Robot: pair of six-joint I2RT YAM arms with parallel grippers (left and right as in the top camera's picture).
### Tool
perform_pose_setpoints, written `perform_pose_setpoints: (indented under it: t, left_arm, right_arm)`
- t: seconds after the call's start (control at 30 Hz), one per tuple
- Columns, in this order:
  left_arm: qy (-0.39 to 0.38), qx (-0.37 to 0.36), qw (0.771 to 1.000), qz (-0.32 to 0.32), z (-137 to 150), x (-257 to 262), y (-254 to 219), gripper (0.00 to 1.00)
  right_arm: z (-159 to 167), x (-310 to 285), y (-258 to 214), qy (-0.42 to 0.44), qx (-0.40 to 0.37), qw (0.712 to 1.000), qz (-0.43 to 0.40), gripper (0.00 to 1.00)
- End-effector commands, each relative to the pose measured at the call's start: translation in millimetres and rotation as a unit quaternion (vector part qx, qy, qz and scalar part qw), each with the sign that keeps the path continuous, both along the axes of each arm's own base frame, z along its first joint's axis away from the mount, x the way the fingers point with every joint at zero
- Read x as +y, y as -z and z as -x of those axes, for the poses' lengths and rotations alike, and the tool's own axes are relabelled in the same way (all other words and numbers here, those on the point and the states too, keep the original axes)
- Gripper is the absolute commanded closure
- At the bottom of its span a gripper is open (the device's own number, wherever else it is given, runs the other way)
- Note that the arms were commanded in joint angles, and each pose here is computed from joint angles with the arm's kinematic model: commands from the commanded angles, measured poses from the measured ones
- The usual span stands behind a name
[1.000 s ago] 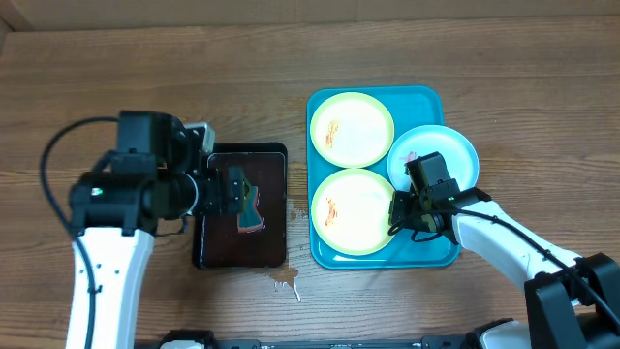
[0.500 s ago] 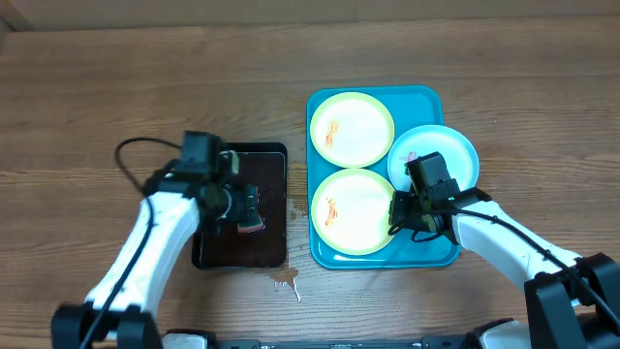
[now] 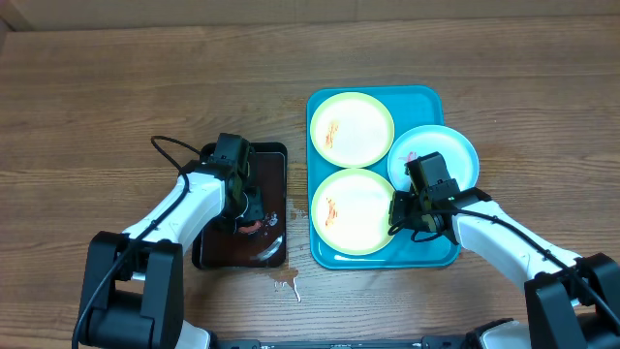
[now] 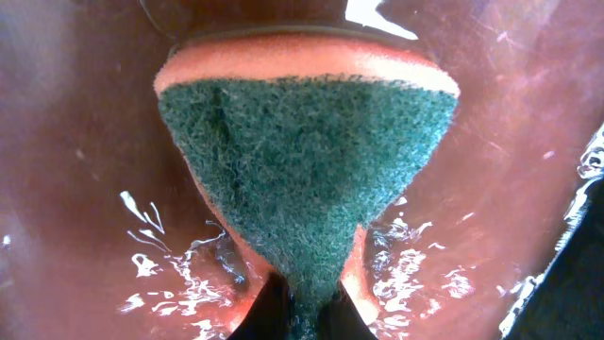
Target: Clean dirty plates on tray and stack at the side
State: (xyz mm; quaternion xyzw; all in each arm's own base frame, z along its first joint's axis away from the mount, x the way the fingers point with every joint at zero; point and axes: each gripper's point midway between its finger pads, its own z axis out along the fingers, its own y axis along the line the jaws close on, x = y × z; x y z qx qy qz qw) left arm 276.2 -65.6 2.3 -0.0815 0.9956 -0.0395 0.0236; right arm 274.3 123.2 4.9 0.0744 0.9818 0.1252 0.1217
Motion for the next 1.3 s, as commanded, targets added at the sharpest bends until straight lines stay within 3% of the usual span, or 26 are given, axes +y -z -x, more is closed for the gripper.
perform_pose_setpoints:
  t: [0.0,0.17,0.2,0.23,0.3,0.4,0.53,0.83,0.97,1.07,1.1,1.27]
  left_arm:
    - [-0.004,0.001,1.0,0.0,-7,-1,-4,0.96]
    - [0.019,-0.006,1.0,-0.003,-17,-3,-35,0.96]
    - [0.023,-0.005,1.0,-0.003,-18,-3,-39,0.92]
    - [0.024,-0.003,1.0,-0.003,-18,-3,-42,0.76]
    - [0.027,0.005,1.0,-0.004,-15,-2,-44,0.54]
    - [0.035,0.018,0.999,-0.008,-7,-1,-39,0.33]
    - [0.033,0.007,0.999,-0.032,-10,8,-32,0.28]
    - [0.024,-0.043,0.998,-0.039,-26,10,-17,0.59]
    - [0.021,-0.033,0.998,-0.041,-19,12,-10,0.66]
    - [0.029,-0.028,0.998,-0.043,-15,13,-7,0.84]
    - [0.031,-0.029,0.998,-0.043,-15,13,-7,0.96]
    - [0.044,-0.028,0.998,-0.044,-20,12,-20,0.96]
  right_arm:
    - [1,-6,4,0.01,0.006,1.0,0.018,0.96]
    - [2,-6,4,0.01,0.007,1.0,0.018,0.96]
    - [2,-6,4,0.01,0.007,1.0,0.017,0.96]
    - [2,-6,4,0.01,0.007,1.0,0.018,0.96]
    - [2,-6,4,0.01,0.007,1.0,0.018,0.96]
    - [2,-6,5,0.01,0.008,1.0,0.018,0.96]
    - [3,-7,5,0.01,0.01,1.0,0.019,0.96]
    - [3,-7,5,0.01,0.01,1.0,0.019,0.96]
    - [5,-7,5,0.01,0.013,1.0,0.02,0.96]
    - [6,-8,6,0.01,0.016,1.0,0.021,0.96]
    - [6,-8,6,0.01,0.017,1.0,0.021,0.96]
    - [9,-9,7,0.01,0.022,0.999,0.023,0.96]
